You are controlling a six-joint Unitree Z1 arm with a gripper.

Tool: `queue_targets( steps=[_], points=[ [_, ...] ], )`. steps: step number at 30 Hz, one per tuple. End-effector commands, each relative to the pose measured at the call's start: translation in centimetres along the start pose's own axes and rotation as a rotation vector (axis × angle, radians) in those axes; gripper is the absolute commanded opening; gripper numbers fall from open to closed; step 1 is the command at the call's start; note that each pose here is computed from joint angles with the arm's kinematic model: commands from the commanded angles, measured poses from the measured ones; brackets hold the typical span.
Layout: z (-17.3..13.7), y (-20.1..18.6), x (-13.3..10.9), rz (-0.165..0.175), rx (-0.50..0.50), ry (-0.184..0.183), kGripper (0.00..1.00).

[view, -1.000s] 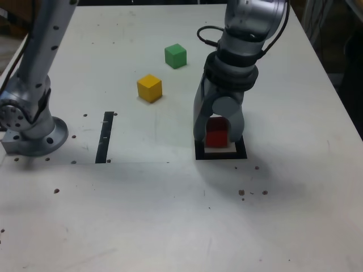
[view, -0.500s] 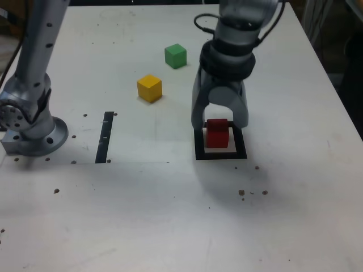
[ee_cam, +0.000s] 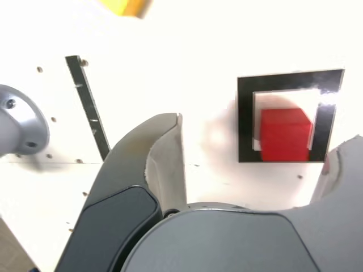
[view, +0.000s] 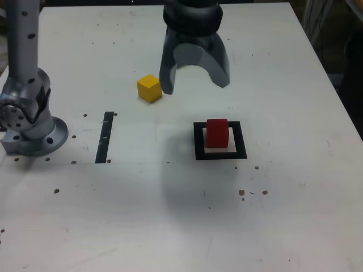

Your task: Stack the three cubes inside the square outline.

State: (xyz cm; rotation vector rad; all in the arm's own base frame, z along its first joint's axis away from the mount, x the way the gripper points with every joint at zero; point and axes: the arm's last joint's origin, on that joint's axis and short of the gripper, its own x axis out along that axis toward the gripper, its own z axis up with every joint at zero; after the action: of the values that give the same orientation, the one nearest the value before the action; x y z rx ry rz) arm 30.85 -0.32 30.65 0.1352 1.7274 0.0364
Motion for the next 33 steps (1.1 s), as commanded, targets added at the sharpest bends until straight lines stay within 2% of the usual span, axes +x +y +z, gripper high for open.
queue_targets(
  steps=[1, 7, 13, 15, 19, 23, 28, 33],
  points=[
    [-2.0, 1.5, -0.2, -0.005, -0.006, -0.002, 0.99],
    [-6.5, 5.3, 0.4, 0.023, -0.055, 0.030, 0.99],
    [-7.4, 7.6, 0.5, 0.108, -0.018, 0.047, 0.99],
    [-7.5, 8.3, 0.7, 0.123, -0.007, 0.059, 0.99],
    [-7.5, 9.6, 1.9, 0.112, 0.051, 0.097, 0.99],
    [-7.4, 10.2, 3.0, 0.106, 0.173, 0.123, 0.99],
    [-8.0, 9.9, 3.9, 0.099, 0.278, 0.138, 0.99],
    [-7.7, 9.6, 5.9, 0.086, 0.309, 0.143, 0.99]
  ],
)
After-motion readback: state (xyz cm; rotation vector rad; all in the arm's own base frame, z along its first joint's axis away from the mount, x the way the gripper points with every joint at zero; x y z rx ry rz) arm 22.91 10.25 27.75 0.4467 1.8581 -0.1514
